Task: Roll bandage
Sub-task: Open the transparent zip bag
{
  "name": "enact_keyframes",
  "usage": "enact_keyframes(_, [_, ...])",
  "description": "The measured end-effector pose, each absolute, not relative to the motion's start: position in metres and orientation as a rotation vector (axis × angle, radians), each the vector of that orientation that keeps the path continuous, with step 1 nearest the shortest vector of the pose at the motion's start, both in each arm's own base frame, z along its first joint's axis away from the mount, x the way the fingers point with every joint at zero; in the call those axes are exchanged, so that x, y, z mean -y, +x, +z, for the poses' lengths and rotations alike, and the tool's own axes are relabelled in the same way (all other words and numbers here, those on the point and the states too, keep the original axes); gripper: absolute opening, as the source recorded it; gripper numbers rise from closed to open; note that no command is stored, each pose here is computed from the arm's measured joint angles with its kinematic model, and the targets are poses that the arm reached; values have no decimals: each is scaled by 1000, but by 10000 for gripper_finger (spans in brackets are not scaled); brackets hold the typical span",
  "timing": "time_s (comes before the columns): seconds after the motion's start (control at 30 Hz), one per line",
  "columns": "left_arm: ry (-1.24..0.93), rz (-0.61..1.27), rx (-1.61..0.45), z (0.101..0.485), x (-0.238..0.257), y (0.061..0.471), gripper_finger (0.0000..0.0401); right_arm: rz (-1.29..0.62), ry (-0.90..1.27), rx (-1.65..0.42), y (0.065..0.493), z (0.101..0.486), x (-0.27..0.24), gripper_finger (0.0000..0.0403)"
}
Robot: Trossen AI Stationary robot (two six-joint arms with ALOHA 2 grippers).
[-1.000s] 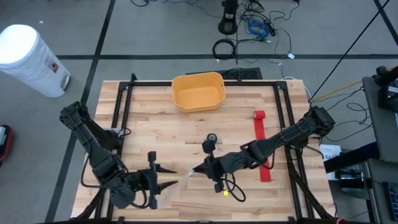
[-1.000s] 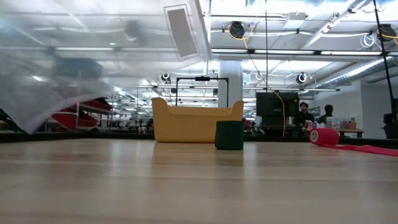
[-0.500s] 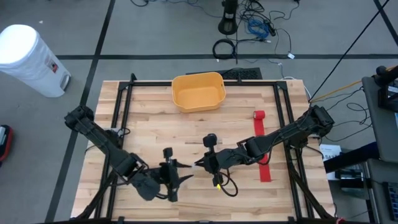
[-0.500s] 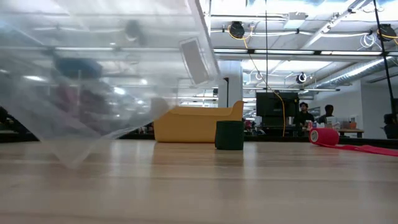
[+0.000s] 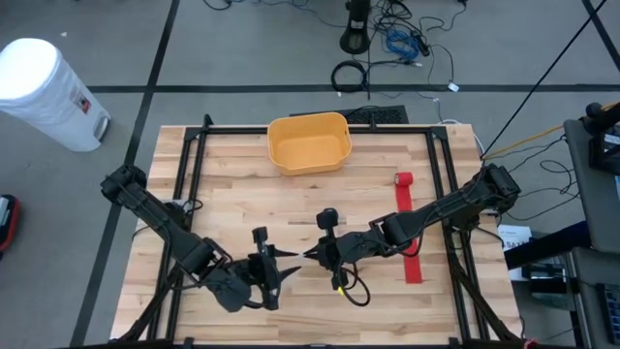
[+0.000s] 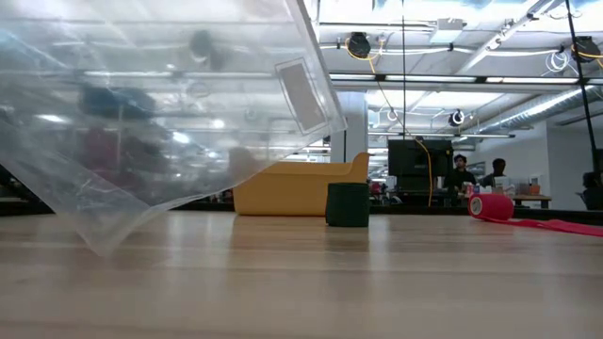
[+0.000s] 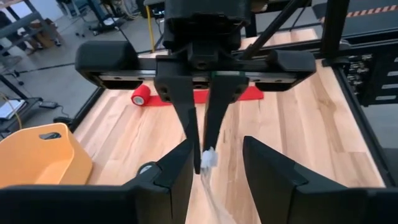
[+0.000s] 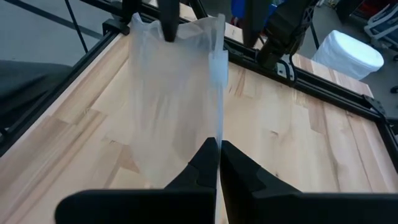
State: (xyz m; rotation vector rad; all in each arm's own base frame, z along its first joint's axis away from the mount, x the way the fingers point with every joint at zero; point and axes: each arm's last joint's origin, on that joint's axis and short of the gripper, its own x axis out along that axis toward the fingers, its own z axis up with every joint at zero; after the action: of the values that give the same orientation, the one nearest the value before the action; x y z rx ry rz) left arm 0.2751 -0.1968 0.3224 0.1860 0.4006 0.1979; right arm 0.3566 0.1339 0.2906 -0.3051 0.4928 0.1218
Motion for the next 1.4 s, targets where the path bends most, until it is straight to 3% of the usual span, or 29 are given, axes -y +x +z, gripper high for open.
enact_keyframes(0.17, [188, 198, -402, 322, 197, 275, 111, 122, -304, -493, 357, 291, -134, 0])
enact_keyframes(0.5, [211, 205, -421, 320, 195, 274, 8, 121, -302, -493, 357, 291, -134, 0])
enact_keyframes(0.93, [245, 220, -426, 320, 194, 274, 2, 128, -318, -511, 355, 289, -135, 7])
enact_keyframes(1.4, [260, 170, -442, 319, 195, 275, 1, 161, -229, -358, 339, 320, -149, 127])
